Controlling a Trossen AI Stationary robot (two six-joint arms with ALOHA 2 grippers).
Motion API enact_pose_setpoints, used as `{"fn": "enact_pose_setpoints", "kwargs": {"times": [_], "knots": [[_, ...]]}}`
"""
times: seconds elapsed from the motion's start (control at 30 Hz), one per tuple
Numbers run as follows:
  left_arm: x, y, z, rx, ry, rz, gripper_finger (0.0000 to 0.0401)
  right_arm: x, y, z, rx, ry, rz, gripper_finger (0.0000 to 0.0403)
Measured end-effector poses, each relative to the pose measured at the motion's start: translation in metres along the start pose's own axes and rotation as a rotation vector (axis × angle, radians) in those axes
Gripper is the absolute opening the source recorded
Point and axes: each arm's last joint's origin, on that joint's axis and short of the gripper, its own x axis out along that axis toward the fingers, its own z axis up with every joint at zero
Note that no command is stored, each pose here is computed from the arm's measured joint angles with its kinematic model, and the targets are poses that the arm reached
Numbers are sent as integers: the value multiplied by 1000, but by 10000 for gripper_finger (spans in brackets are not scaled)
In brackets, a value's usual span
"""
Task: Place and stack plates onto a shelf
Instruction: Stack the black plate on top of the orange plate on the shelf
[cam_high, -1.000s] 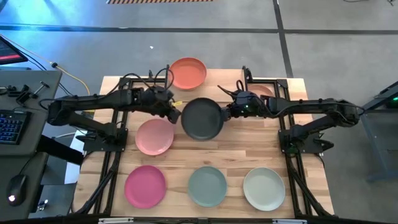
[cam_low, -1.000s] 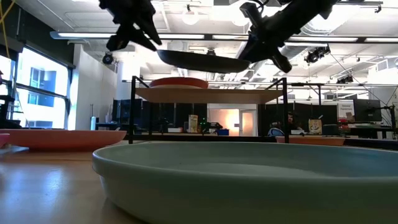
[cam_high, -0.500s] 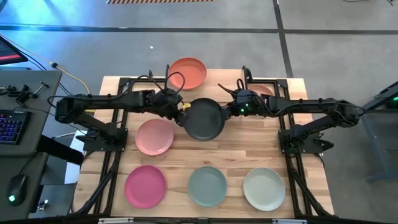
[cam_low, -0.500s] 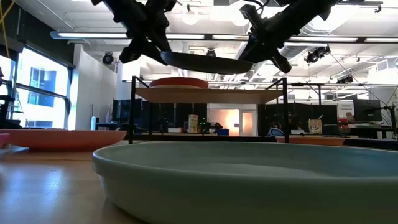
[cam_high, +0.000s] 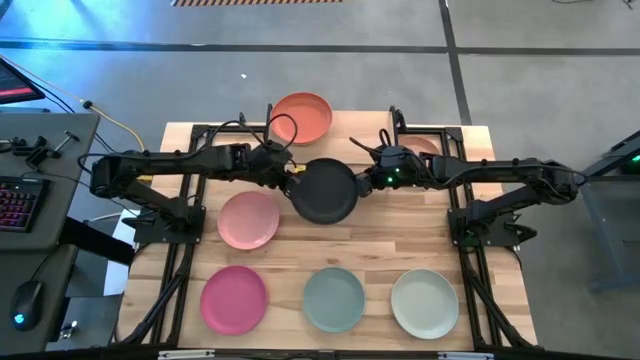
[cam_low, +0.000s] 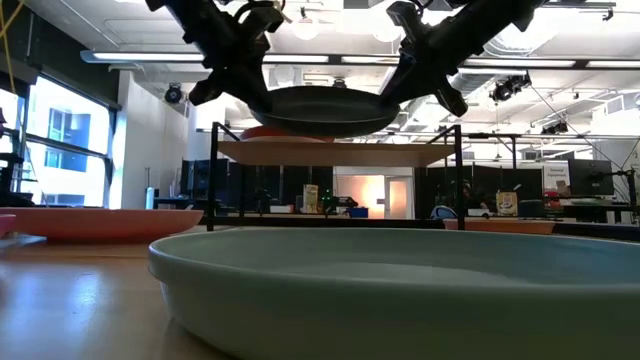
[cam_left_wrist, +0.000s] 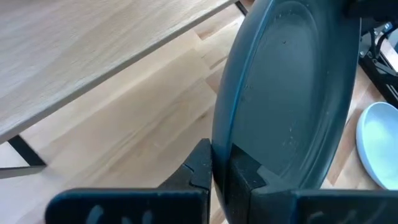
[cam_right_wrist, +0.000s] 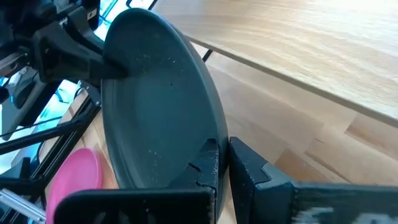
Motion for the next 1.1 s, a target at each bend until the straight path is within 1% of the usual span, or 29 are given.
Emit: {"fn": "enact_pose_setpoints", "kwargs": {"times": [0.1,0.17,0.27,0.37,0.43,0.57,0.7,0.83,0.97,1.1], "knots": [[0,2,2,-1,1,-2,7,0,0,0,-16,-2,3,7],[0,3,3,1,3,-8,6,0,1,0,-28,9,18,20],[-1,0,6,2,1,-66,5,-1,4,2,-35,-3,52,51],[-1,-1,7,10,5,-73,5,0,5,4,-33,-18,63,86],[-4,-3,9,16,-3,-84,5,-1,8,7,-29,-53,89,106],[-8,-1,17,22,-12,-104,5,-8,9,15,-24,-105,120,134],[-13,2,30,17,-34,-120,4,-24,6,26,-6,-165,142,147],[-18,9,41,4,-53,-119,4,-45,2,38,5,-250,164,151],[-24,18,54,-1,-82,-110,4,-64,-3,50,-22,-347,162,152],[-34,30,71,-26,-138,-78,4,-78,-8,56,-56,-401,161,152]]}}
